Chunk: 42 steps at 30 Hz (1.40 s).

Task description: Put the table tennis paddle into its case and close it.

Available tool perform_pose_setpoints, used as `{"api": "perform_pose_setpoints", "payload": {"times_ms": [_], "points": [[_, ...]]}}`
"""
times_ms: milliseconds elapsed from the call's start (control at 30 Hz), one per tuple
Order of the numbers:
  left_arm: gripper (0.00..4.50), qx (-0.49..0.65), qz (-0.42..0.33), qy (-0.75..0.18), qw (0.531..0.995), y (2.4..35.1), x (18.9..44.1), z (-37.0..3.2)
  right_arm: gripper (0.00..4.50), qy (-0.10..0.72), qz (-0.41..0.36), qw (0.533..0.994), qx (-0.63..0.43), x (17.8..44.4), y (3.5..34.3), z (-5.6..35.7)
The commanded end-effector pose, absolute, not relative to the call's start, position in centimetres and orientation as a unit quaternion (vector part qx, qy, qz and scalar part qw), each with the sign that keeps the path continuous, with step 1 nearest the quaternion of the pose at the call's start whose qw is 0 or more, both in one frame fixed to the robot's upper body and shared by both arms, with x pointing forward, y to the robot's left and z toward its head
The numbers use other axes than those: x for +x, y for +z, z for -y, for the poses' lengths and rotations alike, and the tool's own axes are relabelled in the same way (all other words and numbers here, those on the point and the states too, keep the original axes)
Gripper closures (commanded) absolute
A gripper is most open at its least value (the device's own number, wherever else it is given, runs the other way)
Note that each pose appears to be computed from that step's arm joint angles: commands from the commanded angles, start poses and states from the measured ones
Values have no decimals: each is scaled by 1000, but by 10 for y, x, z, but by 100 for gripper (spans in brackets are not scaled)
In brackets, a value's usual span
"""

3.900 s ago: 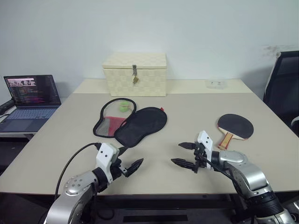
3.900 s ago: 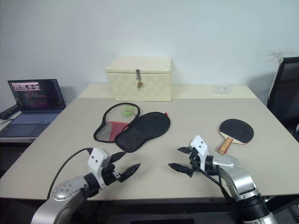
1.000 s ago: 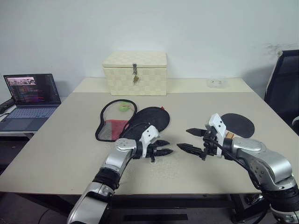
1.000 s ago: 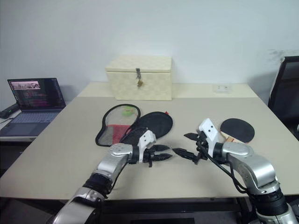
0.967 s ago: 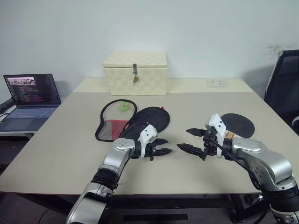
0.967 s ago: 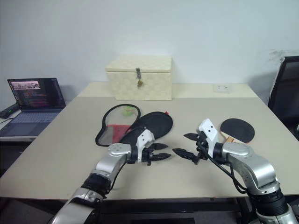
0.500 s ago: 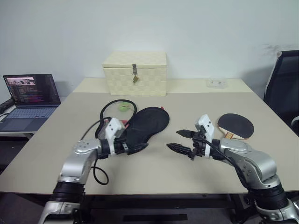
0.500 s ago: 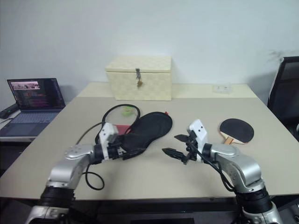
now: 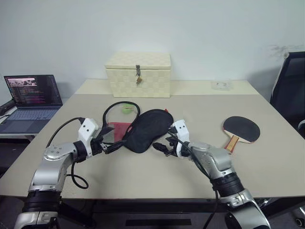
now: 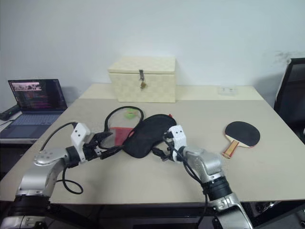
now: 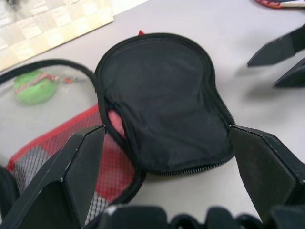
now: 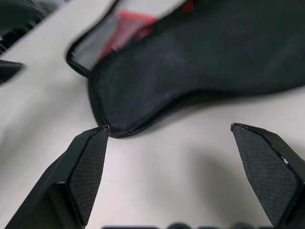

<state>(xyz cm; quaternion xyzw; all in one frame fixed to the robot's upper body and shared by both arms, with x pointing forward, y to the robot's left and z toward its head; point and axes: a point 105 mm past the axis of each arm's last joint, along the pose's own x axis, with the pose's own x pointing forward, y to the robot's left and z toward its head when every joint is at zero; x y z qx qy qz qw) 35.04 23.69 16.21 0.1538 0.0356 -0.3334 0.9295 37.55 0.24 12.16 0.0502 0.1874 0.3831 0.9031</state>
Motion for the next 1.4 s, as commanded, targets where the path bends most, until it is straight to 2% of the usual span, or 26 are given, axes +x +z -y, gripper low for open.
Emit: {"api": "perform_pose_setpoints", "payload": {"times_ms": [33,567,700,1000,1033,1133,1233,1400], "points": [[5,166,-6,-324,931,180,347,-239,0,390,-168,904,48,381,131,-17],[5,176,-13,-313,933,180,341,-240,0,457,-149,873,78,378,141,-109],[0,179,-14,-311,933,180,339,-241,92,454,-151,872,104,380,144,-110],[0,182,-15,-312,932,178,340,-240,420,460,-145,868,118,379,150,-105],[0,182,-15,-312,933,178,340,-240,446,466,-139,866,119,378,153,-104],[0,180,-14,-310,933,179,340,-242,446,478,-131,858,138,374,163,-98],[0,174,-18,-316,932,178,336,-243,388,497,-119,847,147,362,175,-84],[0,149,-32,-344,927,171,327,-238,219,497,-140,845,142,346,168,-64]]}}
